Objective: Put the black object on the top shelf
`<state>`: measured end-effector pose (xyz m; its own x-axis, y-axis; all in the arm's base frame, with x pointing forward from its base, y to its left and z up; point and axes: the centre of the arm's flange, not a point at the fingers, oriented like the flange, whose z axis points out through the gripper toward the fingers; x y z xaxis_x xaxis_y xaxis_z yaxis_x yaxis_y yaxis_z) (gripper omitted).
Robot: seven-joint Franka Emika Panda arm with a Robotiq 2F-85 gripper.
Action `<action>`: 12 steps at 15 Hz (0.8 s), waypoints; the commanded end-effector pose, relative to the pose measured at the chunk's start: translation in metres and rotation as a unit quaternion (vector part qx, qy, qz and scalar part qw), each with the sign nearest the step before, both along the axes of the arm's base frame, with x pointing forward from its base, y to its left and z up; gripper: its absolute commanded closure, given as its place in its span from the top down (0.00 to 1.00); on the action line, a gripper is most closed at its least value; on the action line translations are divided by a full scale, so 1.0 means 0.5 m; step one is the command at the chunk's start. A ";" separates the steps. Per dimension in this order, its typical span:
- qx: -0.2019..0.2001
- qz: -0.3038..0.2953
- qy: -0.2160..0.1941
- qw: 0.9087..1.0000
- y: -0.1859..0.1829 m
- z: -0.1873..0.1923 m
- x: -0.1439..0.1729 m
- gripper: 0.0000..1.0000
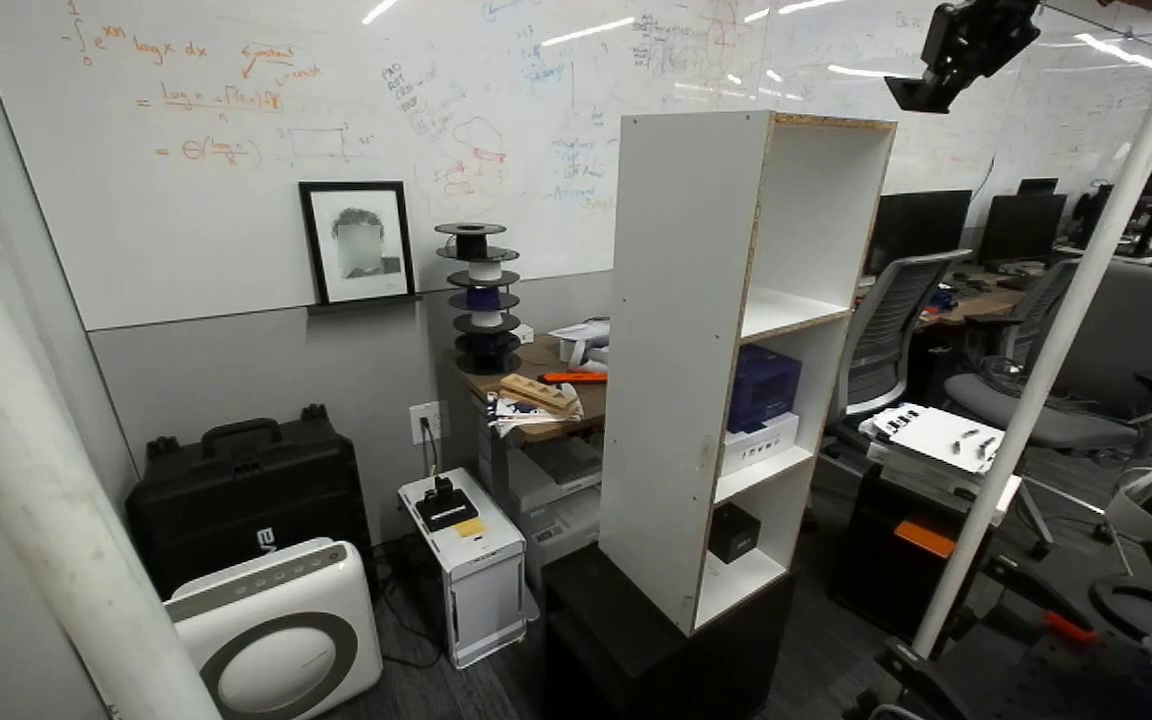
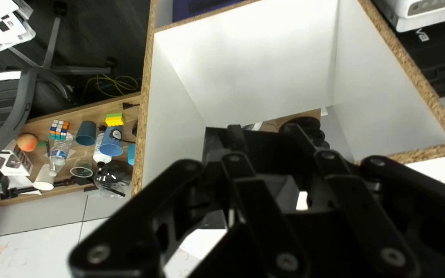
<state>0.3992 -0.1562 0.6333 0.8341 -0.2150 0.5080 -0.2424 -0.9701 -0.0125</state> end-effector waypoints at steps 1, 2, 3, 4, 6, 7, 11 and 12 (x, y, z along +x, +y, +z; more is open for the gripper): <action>0.023 -0.017 -0.025 0.999 -0.037 0.062 0.113 0.16; 0.032 -0.019 -0.027 0.999 -0.041 0.076 0.139 0.16; 0.037 -0.021 -0.029 0.999 -0.044 0.086 0.161 0.16; 0.041 -0.022 -0.031 0.998 -0.044 0.098 0.190 0.16; 0.049 -0.023 -0.033 0.998 -0.043 0.112 0.234 0.16; 0.051 -0.021 -0.032 0.998 -0.044 0.115 0.255 0.16; 0.071 -0.014 -0.013 0.997 -0.042 0.097 0.332 0.54; 0.074 -0.013 -0.005 0.997 -0.040 0.089 0.346 0.56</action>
<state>0.5370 -0.1728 0.6646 0.8099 -0.3023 0.5027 -0.2724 -0.9528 -0.1341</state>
